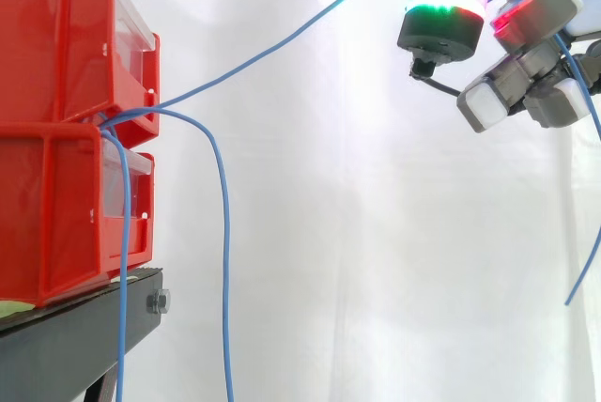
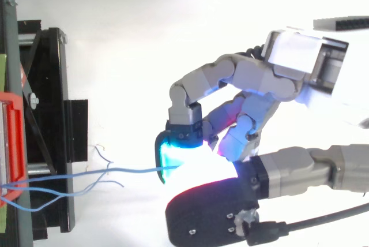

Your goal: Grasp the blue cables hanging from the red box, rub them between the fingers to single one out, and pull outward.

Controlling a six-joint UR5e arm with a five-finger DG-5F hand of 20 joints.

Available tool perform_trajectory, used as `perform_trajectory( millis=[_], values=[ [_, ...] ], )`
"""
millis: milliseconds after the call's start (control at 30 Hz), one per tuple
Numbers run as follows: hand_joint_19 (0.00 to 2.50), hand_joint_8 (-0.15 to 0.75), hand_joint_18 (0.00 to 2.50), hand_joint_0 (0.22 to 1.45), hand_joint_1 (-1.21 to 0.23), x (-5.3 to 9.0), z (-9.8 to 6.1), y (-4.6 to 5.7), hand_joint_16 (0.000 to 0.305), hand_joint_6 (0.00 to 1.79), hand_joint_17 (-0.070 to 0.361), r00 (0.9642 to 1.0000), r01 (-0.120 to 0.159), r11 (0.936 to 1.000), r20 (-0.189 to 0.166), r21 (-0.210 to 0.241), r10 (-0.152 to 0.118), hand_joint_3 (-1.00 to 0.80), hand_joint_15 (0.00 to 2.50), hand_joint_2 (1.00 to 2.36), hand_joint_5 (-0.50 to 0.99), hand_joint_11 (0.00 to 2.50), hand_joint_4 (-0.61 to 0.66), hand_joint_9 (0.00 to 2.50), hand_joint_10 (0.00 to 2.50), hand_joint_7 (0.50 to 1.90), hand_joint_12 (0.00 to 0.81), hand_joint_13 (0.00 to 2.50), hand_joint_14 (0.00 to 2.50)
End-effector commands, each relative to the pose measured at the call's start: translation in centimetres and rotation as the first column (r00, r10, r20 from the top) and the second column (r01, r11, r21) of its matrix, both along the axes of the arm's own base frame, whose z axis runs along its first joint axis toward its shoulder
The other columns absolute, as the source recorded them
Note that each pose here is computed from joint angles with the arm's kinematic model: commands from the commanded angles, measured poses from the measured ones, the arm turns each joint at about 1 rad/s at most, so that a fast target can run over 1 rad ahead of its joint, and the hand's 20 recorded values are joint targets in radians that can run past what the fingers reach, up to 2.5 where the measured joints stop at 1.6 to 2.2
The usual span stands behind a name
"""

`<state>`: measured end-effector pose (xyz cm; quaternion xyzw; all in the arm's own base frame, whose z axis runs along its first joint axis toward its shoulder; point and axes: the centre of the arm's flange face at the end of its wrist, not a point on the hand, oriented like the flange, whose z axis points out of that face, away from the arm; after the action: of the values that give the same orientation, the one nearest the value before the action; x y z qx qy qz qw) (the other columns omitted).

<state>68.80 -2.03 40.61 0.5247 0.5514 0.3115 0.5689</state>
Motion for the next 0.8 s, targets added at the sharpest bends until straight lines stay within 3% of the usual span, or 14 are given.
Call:
perform_trajectory(
  millis=[0,133,267,400,533,667,733,767],
  values=[
    [0.60,0.411,1.14,0.61,-0.48,-0.01,-0.02,-0.02,0.058,0.78,0.131,1.0000,-0.001,1.0000,-0.002,-0.006,0.001,-0.37,0.49,1.01,-0.07,0.97,0.25,1.32,0.02,1.16,0.437,0.93,0.02],
    [0.58,0.428,1.19,0.60,-0.58,-0.03,-0.03,-0.04,0.061,0.78,0.137,1.0000,0.001,1.0000,-0.003,-0.007,-0.001,-0.26,0.49,1.02,-0.05,0.97,0.23,1.34,0.02,1.15,0.448,0.96,0.01],
    [0.53,0.454,1.26,0.58,-0.66,0.01,0.05,0.16,0.066,0.82,0.148,1.0000,-0.001,1.0000,0.000,-0.006,0.001,-0.17,0.48,1.02,-0.05,0.98,0.23,1.36,0.02,1.22,0.470,0.99,0.02],
    [0.54,0.449,1.25,0.59,-0.72,-0.03,-0.01,0.18,0.065,0.84,0.146,1.0000,0.007,0.9999,-0.001,-0.008,-0.007,-0.14,0.48,1.02,-0.05,0.99,0.22,1.35,0.02,1.28,0.469,0.99,0.01],
    [0.53,0.458,1.25,0.58,-0.80,-0.05,-0.02,0.16,0.065,0.86,0.147,1.0000,0.008,0.9999,-0.003,-0.009,-0.008,-0.15,0.49,1.02,-0.08,1.00,0.23,1.32,0.02,1.23,0.474,0.98,0.02],
    [0.59,0.413,1.18,0.52,-0.60,-0.05,-0.02,0.13,0.061,0.83,0.138,0.9999,0.011,0.9999,-0.003,-0.009,-0.011,-0.36,0.50,1.01,-0.08,0.95,0.23,1.29,0.02,1.16,0.450,0.95,0.02],
    [0.60,0.390,1.16,0.56,-0.49,-0.04,0.05,0.13,0.059,0.77,0.133,0.9999,0.011,0.9999,-0.001,-0.009,-0.011,-0.34,0.49,1.01,-0.06,0.89,0.24,1.31,0.02,1.14,0.434,0.95,0.02],
    [0.57,0.393,1.20,0.58,-0.46,-0.05,-0.02,0.23,0.061,0.70,0.138,0.9999,0.010,0.9999,-0.003,-0.009,-0.010,-0.32,0.48,1.01,-0.03,0.83,0.29,1.37,0.02,1.21,0.442,0.99,0.01]
  ],
)
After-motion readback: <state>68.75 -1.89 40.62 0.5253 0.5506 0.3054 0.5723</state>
